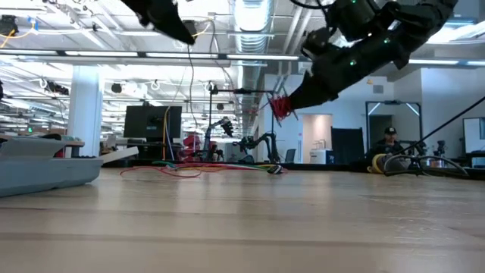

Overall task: Coil cords
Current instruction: Uncoil the red wire from the black spool

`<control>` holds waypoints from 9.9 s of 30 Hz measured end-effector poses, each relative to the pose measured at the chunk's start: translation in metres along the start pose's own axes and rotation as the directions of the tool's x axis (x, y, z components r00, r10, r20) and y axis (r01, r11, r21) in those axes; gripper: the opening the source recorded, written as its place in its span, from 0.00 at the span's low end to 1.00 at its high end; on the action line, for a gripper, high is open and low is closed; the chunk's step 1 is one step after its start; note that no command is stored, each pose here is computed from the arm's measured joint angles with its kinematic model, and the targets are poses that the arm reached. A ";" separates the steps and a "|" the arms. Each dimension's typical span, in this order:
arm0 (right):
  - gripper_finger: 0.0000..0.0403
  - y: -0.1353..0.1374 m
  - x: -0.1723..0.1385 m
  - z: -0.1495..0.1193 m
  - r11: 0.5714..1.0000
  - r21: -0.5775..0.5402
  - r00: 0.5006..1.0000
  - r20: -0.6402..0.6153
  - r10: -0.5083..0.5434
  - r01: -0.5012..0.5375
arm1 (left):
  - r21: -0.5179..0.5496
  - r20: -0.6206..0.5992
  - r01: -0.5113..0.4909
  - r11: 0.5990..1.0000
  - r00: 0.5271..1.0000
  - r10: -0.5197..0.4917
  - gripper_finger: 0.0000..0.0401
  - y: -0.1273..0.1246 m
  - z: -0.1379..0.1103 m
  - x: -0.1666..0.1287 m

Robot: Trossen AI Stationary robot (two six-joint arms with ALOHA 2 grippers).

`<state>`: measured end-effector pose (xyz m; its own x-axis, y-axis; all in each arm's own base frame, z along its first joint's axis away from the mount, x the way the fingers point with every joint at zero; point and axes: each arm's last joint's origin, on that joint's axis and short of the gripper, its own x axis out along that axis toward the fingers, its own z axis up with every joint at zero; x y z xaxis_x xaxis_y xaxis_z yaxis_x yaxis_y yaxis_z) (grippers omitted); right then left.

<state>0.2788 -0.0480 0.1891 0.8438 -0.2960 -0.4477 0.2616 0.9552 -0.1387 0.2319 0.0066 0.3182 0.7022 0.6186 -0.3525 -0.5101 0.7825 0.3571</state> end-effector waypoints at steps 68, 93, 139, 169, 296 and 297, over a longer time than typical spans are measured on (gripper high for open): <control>0.27 0.074 -0.025 0.021 0.972 -0.234 0.971 0.230 0.061 -0.006 | 0.144 -0.178 0.438 0.887 0.893 -0.412 0.49 -0.048 -0.056 0.146; 0.27 0.090 -0.034 0.027 0.984 -0.165 0.944 0.308 0.121 -0.072 | 0.223 0.144 0.734 0.642 0.626 -0.766 0.49 -0.064 -0.028 0.136; 0.27 0.080 -0.046 0.047 0.998 -0.055 0.911 0.411 0.010 0.014 | 0.169 0.150 0.637 0.752 0.738 -0.658 0.01 -0.066 -0.025 0.137; 0.27 0.053 -0.040 0.027 0.969 0.028 0.957 0.158 -0.245 0.244 | 0.349 0.194 0.692 0.632 0.607 -0.771 0.00 -0.052 0.006 0.068; 0.27 0.050 -0.052 0.004 0.997 0.018 0.989 -0.124 0.079 -0.078 | 0.064 0.312 0.414 0.908 0.856 -0.412 0.00 0.043 0.018 -0.046; 0.27 0.049 -0.052 0.003 0.997 0.023 0.989 -0.131 0.073 -0.070 | 0.067 0.323 0.420 0.905 0.849 -0.418 0.00 0.043 0.019 -0.049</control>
<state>0.2494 0.0142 0.2083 0.7919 -0.2233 -0.5683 0.2125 0.9733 -0.0862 0.1847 0.0083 0.3668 0.9698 0.1756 -0.1695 -0.1336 0.9631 0.2335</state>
